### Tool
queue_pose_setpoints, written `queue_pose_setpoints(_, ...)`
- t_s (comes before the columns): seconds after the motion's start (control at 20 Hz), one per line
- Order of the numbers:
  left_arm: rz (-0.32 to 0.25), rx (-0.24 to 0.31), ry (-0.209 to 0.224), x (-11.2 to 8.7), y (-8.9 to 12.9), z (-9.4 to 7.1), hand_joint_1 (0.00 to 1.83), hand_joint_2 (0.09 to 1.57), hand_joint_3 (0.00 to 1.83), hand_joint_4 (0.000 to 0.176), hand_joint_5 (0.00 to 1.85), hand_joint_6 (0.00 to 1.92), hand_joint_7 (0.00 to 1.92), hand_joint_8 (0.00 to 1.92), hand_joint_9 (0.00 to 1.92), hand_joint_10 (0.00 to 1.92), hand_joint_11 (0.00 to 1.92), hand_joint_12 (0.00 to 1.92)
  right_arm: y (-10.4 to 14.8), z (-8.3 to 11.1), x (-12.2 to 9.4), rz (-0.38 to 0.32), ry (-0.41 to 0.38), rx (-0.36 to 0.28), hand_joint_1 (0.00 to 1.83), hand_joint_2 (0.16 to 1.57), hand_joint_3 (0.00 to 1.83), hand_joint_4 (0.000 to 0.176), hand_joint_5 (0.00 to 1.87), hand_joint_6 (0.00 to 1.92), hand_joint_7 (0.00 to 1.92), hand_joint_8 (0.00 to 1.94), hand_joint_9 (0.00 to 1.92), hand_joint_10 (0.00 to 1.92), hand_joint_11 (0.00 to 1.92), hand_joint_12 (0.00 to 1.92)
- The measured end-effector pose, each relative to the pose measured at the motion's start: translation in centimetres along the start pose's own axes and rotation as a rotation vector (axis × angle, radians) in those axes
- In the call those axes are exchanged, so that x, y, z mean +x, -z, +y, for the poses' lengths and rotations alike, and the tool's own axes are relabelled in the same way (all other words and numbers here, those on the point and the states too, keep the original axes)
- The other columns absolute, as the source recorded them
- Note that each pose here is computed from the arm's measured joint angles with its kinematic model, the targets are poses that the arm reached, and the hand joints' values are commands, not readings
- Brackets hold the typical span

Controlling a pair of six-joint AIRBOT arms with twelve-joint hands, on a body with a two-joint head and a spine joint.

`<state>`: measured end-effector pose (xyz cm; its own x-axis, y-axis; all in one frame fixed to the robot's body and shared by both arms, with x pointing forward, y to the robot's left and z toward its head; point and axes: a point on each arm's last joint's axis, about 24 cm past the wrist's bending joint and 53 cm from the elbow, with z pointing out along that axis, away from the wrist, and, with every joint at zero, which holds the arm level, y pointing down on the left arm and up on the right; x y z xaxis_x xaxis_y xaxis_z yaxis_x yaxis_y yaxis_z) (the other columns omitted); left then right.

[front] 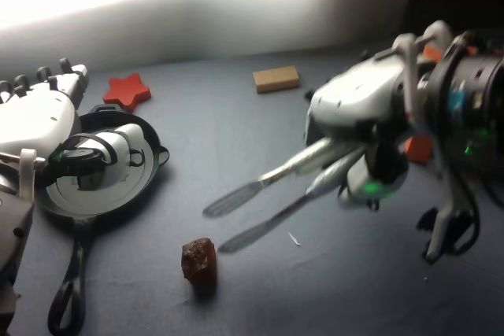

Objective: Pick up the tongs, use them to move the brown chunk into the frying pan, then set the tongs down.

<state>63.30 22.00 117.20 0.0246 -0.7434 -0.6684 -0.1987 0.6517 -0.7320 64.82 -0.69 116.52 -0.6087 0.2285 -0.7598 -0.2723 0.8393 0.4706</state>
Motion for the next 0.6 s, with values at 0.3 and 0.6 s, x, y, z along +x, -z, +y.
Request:
queue_pose_setpoints(0.3, -0.028, -0.008, -0.010, -1.0, -1.1, 0.5, 0.18, 1.38, 0.00, 0.031, 0.05, 0.01, 0.11, 0.01, 0.12, 0.01, 0.00, 0.51, -0.6, 1.6, 0.7, 0.002, -0.001, -0.024, 1.11, 1.20, 0.00, 0.000, 0.81, 1.23, 1.03, 0.01, 0.97, 0.07, 0.41, 1.31)
queue_pose_setpoints(0.6, -0.036, -0.019, -0.013, -1.4, -1.9, 1.3, 0.14, 1.38, 0.00, 0.035, 0.05, 0.00, 0.11, 0.00, 0.12, 0.01, 0.00, 0.54, -0.8, 1.7, 0.6, -0.024, -0.092, 0.009, 1.11, 1.20, 0.00, 0.000, 0.81, 1.22, 1.03, 0.00, 0.96, 0.06, 0.41, 1.31)
